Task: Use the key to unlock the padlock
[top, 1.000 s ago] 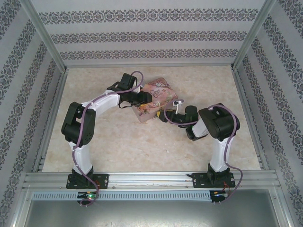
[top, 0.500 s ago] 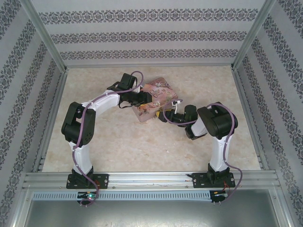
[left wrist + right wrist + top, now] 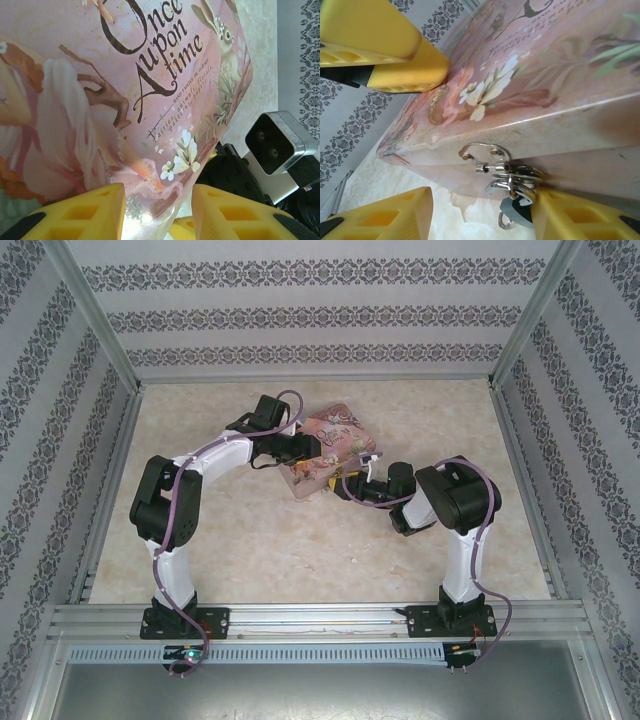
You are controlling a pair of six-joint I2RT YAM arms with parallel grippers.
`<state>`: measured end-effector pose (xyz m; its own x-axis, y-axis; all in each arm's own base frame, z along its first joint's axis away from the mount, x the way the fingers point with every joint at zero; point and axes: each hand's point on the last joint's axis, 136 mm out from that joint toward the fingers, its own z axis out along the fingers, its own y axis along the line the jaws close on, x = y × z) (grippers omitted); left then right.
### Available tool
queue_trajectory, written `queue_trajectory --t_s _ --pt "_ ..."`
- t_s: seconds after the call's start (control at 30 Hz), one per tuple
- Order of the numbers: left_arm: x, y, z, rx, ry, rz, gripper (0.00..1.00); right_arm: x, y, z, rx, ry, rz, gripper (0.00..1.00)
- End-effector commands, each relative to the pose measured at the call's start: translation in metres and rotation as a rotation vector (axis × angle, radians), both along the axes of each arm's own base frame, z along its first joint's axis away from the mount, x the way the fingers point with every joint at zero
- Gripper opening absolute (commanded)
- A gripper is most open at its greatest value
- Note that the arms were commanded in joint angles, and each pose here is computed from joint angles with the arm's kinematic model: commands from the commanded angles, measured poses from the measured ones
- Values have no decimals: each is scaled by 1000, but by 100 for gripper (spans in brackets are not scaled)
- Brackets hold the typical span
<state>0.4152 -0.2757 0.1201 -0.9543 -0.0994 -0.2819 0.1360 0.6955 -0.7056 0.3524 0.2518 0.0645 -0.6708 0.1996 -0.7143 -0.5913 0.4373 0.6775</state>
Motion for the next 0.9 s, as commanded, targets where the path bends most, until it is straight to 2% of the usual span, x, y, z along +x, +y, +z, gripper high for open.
queue_trajectory --t_s 0.0,0.67,0.87 --pt "-9 2 -26 51 68 -11 39 -10 11 10 15 -72 60 49" --pt "-12 3 -29 55 76 -9 39 -2 4 -3 -7 -27 -11 6" --pt "-13 5 -31 59 78 -5 39 -1 -1 -7 -19 -20 -46 0"
